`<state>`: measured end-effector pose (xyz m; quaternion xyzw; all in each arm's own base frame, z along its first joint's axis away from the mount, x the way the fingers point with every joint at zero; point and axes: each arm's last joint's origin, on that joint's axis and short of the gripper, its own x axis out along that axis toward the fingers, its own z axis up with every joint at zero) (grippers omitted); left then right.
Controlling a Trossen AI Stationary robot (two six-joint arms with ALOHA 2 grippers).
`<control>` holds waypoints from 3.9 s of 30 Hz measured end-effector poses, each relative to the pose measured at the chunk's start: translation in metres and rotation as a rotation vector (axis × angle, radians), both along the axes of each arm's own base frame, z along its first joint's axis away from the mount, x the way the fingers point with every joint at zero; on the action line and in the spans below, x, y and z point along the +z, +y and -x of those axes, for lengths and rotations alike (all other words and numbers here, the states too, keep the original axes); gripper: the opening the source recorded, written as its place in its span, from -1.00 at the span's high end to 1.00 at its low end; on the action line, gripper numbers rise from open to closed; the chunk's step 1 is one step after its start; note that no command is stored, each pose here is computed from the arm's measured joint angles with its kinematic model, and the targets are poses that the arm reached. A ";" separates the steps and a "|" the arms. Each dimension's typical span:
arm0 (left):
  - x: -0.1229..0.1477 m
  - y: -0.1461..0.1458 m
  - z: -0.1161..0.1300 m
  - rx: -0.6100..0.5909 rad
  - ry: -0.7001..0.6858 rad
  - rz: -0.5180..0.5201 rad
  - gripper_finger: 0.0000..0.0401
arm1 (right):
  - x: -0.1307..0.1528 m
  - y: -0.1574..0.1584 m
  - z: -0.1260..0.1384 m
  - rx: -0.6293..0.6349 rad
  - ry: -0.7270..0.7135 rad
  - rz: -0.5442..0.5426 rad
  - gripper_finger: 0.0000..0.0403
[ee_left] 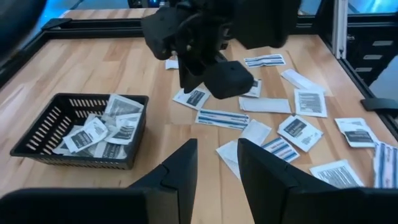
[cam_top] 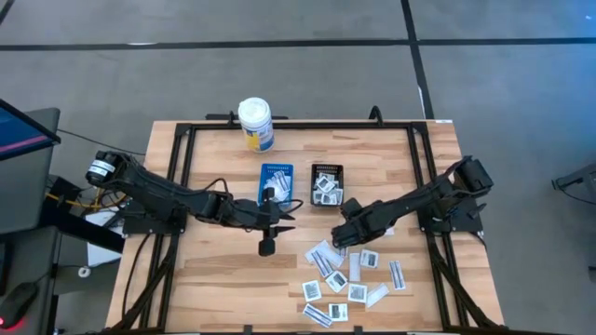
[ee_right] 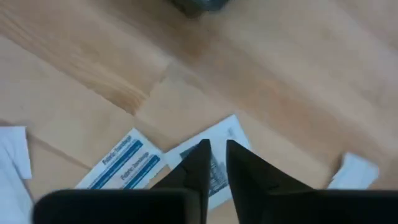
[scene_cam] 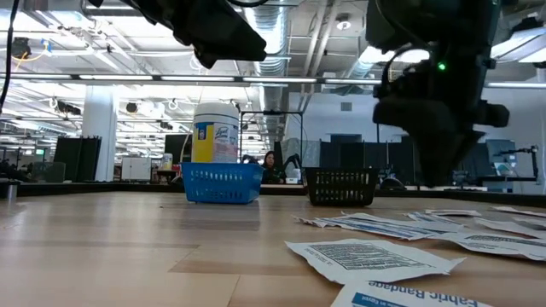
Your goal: Pick & Place First Aid Supplies
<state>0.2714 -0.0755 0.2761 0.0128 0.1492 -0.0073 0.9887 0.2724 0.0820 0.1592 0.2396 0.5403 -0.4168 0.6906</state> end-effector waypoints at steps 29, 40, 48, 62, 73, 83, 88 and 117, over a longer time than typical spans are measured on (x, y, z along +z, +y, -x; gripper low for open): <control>-0.003 -0.011 0.004 -0.033 0.030 0.019 0.42 | -0.041 -0.023 -0.006 -0.032 0.150 -0.164 0.50; -0.003 -0.011 0.005 -0.033 0.033 0.016 0.42 | -0.037 -0.024 -0.005 -0.027 0.129 -0.154 0.94; -0.003 -0.011 0.004 -0.032 0.033 0.016 0.42 | -0.001 -0.016 -0.033 0.106 0.054 -0.001 0.99; -0.003 -0.011 0.004 -0.032 0.033 0.017 0.42 | 0.045 -0.020 -0.060 0.170 -0.129 0.581 0.97; -0.003 -0.011 0.004 -0.031 0.033 0.018 0.42 | 0.022 -0.035 -0.056 0.208 -0.058 0.473 0.66; -0.003 -0.011 0.005 -0.031 0.035 0.018 0.42 | 0.028 -0.020 -0.061 0.313 -0.058 0.163 0.43; -0.003 -0.011 0.005 -0.031 0.036 0.018 0.42 | 0.027 0.007 -0.055 0.357 -0.061 -0.039 0.40; -0.002 0.000 0.001 -0.005 0.024 -0.020 0.42 | -0.023 0.019 -0.024 0.264 -0.016 -0.103 0.32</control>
